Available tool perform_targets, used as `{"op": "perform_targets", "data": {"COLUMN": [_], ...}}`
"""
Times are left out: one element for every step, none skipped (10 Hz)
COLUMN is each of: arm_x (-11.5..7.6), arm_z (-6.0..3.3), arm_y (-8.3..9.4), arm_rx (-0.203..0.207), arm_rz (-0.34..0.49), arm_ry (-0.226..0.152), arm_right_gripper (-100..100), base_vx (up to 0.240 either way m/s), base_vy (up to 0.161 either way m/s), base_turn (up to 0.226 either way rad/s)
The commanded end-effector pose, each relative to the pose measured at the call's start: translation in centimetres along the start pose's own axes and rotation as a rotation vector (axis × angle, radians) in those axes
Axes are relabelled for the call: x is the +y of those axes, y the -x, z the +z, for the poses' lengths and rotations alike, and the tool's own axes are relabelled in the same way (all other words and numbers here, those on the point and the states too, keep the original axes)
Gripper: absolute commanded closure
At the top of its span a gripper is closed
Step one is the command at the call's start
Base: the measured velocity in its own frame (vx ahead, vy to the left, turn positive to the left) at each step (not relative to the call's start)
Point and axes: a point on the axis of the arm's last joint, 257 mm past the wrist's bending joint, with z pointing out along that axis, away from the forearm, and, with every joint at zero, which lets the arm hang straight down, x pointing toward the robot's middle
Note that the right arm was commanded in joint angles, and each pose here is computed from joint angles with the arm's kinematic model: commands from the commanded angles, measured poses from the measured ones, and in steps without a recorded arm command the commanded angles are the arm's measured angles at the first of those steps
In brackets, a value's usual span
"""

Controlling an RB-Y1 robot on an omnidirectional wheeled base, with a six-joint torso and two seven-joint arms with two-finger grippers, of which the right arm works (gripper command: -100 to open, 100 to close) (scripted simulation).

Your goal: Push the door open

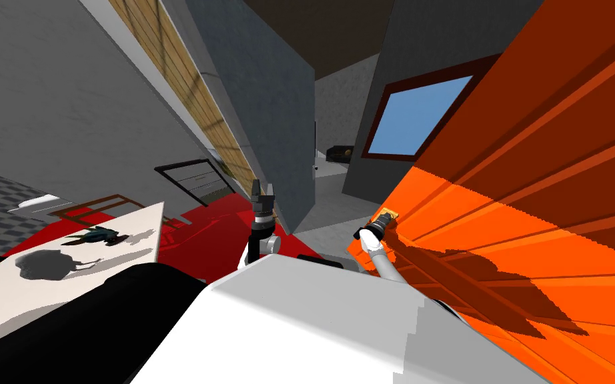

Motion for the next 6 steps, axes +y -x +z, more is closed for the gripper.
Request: {"op": "perform_targets", "data": {"arm_x": [0.3, 0.3, 0.3, 0.2, 0.2, 0.2], "arm_z": [0.46, 0.68, 0.90, 1.11, 1.32, 1.52], "arm_y": [1.5, 2.1, 2.8, 3.6, 4.3, 5.1], "arm_rx": [-0.035, -0.052, -0.069, -0.088, -0.107, -0.126], "arm_rz": [0.002, 0.004, 0.006, 0.008, 0.010, 0.012], "arm_ry": [0.006, 0.006, 0.006, 0.006, 0.005, 0.005], "arm_right_gripper": [100, 100, 100, 100, 100, 100], "base_vx": [0.197, 0.208, 0.189, 0.179, 0.219, 0.196], "base_vy": [-0.057, -0.068, -0.070, -0.087, -0.084, -0.071], "base_turn": [-0.037, -0.062, -0.026, -0.041, -0.059, -0.050]}}
